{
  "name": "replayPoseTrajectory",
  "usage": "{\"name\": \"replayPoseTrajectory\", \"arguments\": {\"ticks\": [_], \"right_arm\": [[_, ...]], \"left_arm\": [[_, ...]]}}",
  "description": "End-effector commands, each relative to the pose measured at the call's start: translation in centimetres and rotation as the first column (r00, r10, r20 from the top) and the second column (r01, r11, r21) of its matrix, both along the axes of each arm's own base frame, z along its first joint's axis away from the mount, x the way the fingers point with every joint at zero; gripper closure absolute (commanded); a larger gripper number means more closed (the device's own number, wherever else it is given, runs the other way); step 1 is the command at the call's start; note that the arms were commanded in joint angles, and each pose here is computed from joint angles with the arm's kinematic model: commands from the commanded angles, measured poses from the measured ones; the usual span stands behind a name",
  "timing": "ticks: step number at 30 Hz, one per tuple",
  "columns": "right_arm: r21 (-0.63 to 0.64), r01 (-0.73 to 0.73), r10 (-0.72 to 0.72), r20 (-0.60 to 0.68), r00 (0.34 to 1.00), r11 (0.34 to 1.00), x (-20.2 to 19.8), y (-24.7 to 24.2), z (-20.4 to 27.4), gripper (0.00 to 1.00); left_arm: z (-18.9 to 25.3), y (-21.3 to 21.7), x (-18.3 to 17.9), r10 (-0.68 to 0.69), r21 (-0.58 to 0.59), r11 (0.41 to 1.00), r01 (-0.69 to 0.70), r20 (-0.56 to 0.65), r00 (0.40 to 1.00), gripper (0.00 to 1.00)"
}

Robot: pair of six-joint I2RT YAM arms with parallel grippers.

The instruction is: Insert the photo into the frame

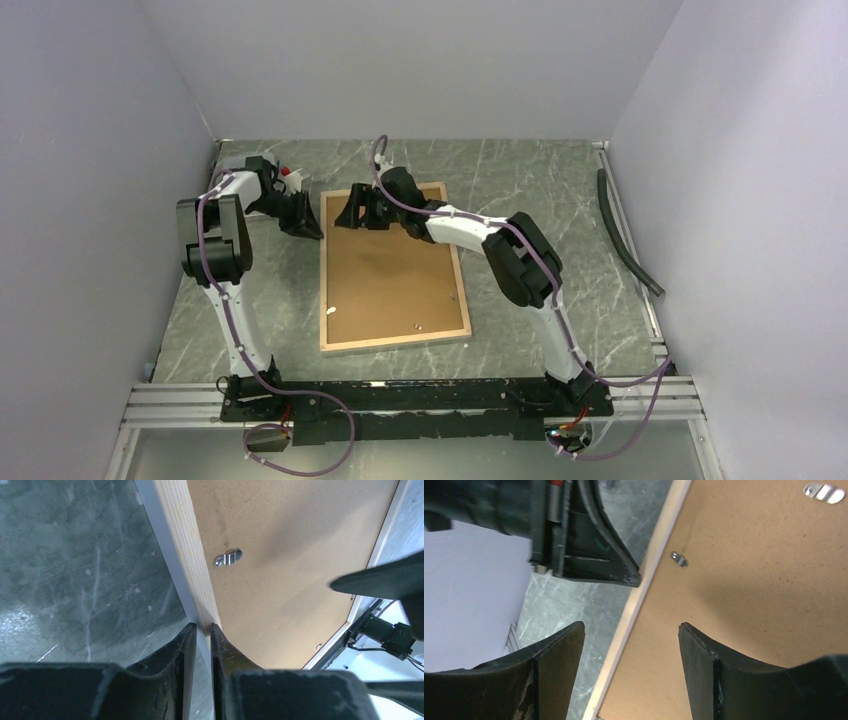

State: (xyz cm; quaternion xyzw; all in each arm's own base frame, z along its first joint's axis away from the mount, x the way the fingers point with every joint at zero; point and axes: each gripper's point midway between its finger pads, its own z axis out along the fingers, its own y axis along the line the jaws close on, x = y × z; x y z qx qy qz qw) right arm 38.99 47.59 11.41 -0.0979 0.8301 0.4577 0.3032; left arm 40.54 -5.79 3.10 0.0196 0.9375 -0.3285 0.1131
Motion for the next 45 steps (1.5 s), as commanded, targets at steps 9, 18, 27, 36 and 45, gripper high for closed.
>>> {"name": "replayPoseTrajectory", "arguments": {"ticks": [9,18,27,36,45], "right_arm": [[0.024,-0.075,0.076,-0.04,0.996,0.997,1.5,2.8,-2.8,0.3],[0.038,-0.066,0.067,-0.049,0.997,0.997,3.3,3.4,-4.3,0.32],[0.039,-0.074,0.077,-0.067,0.995,0.996,3.6,3.8,-5.8,0.32],[0.053,-0.08,0.084,-0.079,0.993,0.995,3.8,4.3,-6.4,0.34],[0.068,-0.101,0.107,-0.089,0.99,0.993,3.1,5.0,-6.7,0.36]], "left_arm": [[-1.2,-0.4,-0.1,-0.033,-0.001,0.999,0.033,0.029,0.999,0.88],[-2.0,-1.3,-0.8,-0.05,-0.025,0.998,0.05,0.011,0.999,0.91],[-2.5,-1.9,-1.4,-0.069,-0.033,0.997,0.069,0.0,0.998,0.93],[-2.1,-2.0,-1.6,-0.073,-0.036,0.997,0.073,0.008,0.997,0.94],[-2.0,-1.9,-1.6,-0.068,-0.033,0.997,0.068,0.009,0.998,0.96]]}}
